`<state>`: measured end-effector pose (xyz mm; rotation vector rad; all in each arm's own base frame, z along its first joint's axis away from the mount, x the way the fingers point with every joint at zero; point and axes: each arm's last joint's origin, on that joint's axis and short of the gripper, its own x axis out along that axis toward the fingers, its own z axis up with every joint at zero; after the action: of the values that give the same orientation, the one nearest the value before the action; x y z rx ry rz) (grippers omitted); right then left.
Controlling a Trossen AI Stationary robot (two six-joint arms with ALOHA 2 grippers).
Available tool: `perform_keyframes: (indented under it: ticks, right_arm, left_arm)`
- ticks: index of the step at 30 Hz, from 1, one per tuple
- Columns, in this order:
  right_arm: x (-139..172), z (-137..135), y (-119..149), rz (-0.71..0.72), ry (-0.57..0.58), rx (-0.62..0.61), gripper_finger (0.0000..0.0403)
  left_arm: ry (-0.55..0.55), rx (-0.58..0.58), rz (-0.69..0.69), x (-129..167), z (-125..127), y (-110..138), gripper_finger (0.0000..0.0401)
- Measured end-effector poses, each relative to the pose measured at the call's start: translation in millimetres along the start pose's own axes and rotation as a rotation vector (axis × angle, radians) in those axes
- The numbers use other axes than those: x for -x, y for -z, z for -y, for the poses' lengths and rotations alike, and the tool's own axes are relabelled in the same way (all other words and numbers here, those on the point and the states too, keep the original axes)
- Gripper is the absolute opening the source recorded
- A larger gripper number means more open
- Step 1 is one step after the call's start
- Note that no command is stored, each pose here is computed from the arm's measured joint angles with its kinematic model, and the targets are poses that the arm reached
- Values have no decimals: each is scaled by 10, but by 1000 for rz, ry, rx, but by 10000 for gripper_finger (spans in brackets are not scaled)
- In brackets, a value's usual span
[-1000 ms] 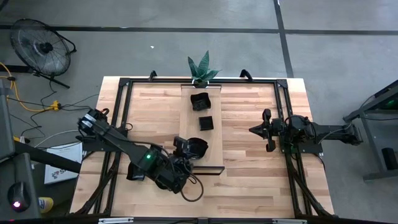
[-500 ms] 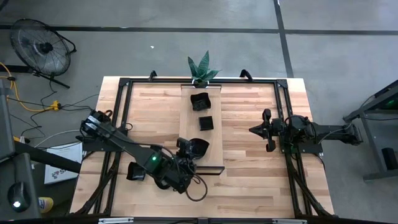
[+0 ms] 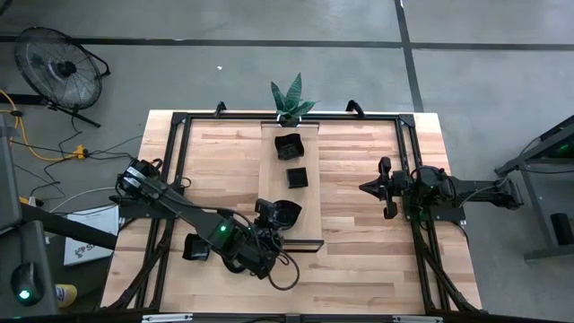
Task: Pick & Place Mini shaped plates
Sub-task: Stack the black leaf shaped plate on top of the black leaf shaped plate on the shelf
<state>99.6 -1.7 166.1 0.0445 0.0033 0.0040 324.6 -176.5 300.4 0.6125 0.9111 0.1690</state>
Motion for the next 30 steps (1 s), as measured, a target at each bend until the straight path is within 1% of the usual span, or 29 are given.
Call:
perform_keyframes:
  ticks: [5,11,21,30]
  right_arm:
    - [0,0,1,0,0,0,12]
    - [0,0,1,0,0,0,12]
    - [0,0,1,0,0,0,12]
    - [0,0,1,0,0,0,12]
  left_arm:
    - [1,0,0,0,0,0,0]
    - [52,-1,-3,0,15,1,2]
    - [52,-4,-8,0,15,6,34]
    - [43,-8,-10,0,13,10,42]
